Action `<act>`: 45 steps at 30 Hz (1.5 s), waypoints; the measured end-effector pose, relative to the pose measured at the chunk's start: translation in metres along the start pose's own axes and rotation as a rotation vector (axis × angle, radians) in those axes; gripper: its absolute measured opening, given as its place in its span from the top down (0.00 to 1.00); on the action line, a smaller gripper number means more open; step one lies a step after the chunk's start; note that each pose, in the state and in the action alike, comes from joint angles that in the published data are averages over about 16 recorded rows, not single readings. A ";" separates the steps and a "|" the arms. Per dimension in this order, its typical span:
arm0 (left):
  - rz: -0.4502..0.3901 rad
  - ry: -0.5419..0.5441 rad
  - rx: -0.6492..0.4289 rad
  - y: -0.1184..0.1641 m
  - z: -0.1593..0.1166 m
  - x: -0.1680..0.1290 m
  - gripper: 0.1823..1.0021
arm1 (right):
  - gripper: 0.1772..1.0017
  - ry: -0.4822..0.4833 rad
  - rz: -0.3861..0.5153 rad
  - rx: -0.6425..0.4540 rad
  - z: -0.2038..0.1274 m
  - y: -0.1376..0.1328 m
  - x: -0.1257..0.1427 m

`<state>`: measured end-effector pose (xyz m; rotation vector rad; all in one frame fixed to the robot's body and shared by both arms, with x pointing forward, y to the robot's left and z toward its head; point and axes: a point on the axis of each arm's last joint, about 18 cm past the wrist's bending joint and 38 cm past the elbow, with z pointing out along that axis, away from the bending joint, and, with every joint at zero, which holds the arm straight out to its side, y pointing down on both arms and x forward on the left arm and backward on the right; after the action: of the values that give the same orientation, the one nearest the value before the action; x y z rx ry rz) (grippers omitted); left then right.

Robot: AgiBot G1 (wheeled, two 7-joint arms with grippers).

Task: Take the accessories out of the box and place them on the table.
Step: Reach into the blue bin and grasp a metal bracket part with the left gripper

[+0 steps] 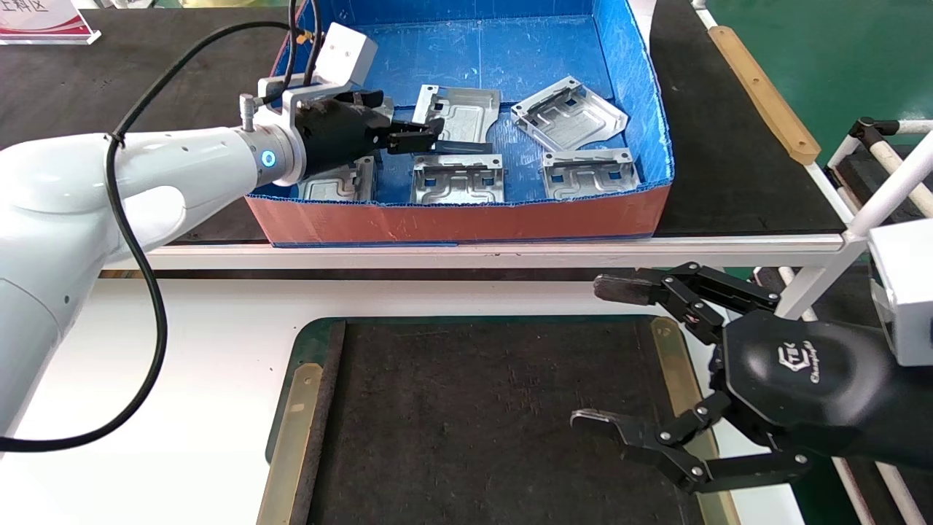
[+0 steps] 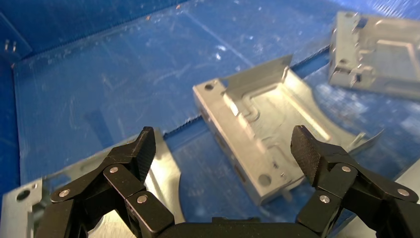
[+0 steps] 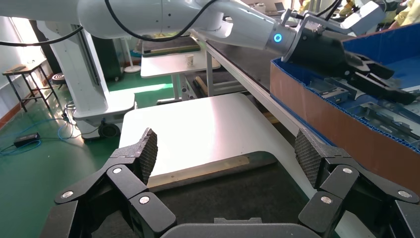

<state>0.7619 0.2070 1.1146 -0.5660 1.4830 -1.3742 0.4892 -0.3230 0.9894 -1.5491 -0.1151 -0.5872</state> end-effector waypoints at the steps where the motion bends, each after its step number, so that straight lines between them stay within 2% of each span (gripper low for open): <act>1: 0.000 -0.003 -0.002 0.001 0.000 0.000 0.00 | 0.00 0.000 0.000 0.000 0.000 0.000 0.000; 15: -0.002 -0.014 -0.009 0.005 0.001 -0.001 0.01 | 0.01 0.000 0.000 0.000 0.000 0.000 0.000; 24: 0.000 -0.009 -0.006 0.004 0.001 -0.001 0.06 | 0.10 0.000 0.000 0.000 0.000 0.000 0.000; 35: 0.001 -0.006 -0.005 0.003 0.001 0.000 0.25 | 0.31 0.000 0.000 0.000 0.000 0.000 0.000; 45: 0.002 -0.006 -0.004 0.002 0.000 -0.001 0.54 | 0.60 0.000 0.000 0.000 0.000 0.000 0.000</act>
<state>0.7629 0.2085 1.1127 -0.5701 1.4811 -1.3671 0.4893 -0.3231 0.9893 -1.5490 -0.1147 -0.5873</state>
